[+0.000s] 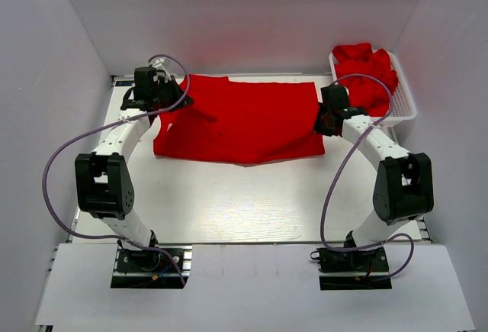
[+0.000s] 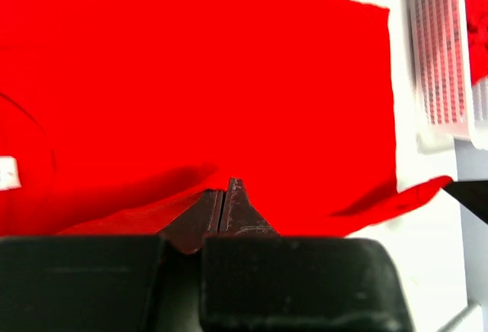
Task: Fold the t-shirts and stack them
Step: Fold the flattened tshirt in 1/3 of the way
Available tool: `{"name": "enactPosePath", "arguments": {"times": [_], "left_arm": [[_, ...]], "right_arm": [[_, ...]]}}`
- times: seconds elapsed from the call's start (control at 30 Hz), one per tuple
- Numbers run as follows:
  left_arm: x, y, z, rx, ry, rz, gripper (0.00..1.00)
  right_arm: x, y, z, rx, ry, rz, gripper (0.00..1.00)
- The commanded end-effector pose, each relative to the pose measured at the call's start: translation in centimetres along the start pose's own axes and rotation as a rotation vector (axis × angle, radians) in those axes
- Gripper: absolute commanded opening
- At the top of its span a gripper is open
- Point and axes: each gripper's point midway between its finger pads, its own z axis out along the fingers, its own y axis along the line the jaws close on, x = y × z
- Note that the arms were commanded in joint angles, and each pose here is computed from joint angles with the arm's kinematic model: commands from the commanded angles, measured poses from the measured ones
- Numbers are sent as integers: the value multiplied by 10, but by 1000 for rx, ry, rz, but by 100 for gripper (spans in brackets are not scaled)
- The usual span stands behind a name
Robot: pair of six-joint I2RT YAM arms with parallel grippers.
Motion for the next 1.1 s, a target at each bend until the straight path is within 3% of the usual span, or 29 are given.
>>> {"name": "enactPosePath", "arguments": {"times": [0.0,0.47,0.73,0.93,0.97,1.03,1.07], "left_arm": [[-38,-1,-10,-37,-118,53,0],[-67,22,1,-132,-197,60,0],[-58,38,43,-109,-128,63,0],[-76,61,83,-136,-141,67,0],[-74,67,89,-153,-128,61,0],[-81,81,104,-183,-130,51,31],[-80,84,108,-189,-114,46,52]], "right_arm": [[-24,-7,-3,54,-37,-4,0],[-36,-18,13,84,-17,11,0],[-45,-19,25,72,-30,4,0],[-46,-20,62,67,0,30,0],[-60,-20,62,63,-23,38,7],[-55,-21,79,71,4,15,9],[-76,-17,76,60,-34,44,14]]}}
